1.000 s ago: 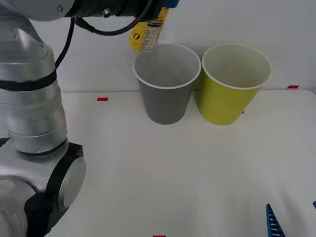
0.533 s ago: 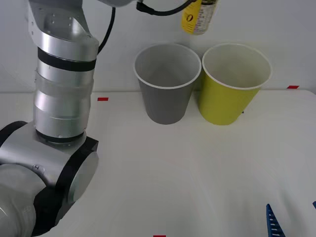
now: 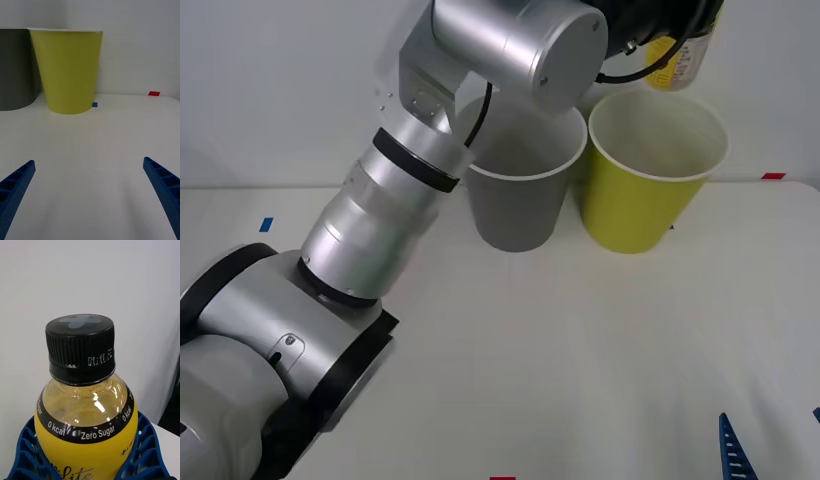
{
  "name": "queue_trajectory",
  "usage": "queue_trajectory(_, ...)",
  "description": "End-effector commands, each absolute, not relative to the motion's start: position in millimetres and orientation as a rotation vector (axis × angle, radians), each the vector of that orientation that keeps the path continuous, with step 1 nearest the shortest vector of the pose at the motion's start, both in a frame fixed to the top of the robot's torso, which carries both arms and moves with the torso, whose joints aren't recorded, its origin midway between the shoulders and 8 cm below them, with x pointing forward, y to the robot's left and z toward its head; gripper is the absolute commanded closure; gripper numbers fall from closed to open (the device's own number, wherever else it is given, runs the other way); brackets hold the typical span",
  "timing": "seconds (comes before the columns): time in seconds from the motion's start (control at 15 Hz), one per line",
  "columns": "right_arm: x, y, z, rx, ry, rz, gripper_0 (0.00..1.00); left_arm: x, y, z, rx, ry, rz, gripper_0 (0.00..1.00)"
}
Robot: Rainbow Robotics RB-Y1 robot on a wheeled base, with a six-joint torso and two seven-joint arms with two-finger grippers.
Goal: Put cans in the gray bin and PET bottles in the light green bin.
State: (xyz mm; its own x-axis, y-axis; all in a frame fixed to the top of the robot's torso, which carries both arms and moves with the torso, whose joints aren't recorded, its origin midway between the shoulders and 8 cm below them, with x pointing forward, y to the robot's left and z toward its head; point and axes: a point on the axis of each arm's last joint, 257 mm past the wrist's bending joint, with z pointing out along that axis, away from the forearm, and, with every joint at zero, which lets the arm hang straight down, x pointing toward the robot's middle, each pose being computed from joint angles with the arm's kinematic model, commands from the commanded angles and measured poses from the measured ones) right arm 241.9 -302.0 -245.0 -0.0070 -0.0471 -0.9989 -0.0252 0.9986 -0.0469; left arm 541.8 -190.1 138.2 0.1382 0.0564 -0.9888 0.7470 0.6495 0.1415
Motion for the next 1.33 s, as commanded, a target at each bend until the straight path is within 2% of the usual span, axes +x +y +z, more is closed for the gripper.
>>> queue_trajectory(0.07, 241.9, -302.0, -245.0, -0.057, 1.578, -0.017, 0.0, 562.4, -209.5, 110.2, 0.707, 1.346, -0.59, 1.0)
queue_trajectory(0.47, 241.9, -302.0, -245.0, -0.057, 1.578, -0.017, 0.0, 594.9, -196.6, 83.8, 0.654, 1.366, -0.559, 1.0)
queue_trajectory(1.33, 241.9, -302.0, -245.0, -0.057, 1.578, -0.017, 0.0, 580.5, -216.2, 67.5, 0.712, 1.375, -0.566, 1.0)
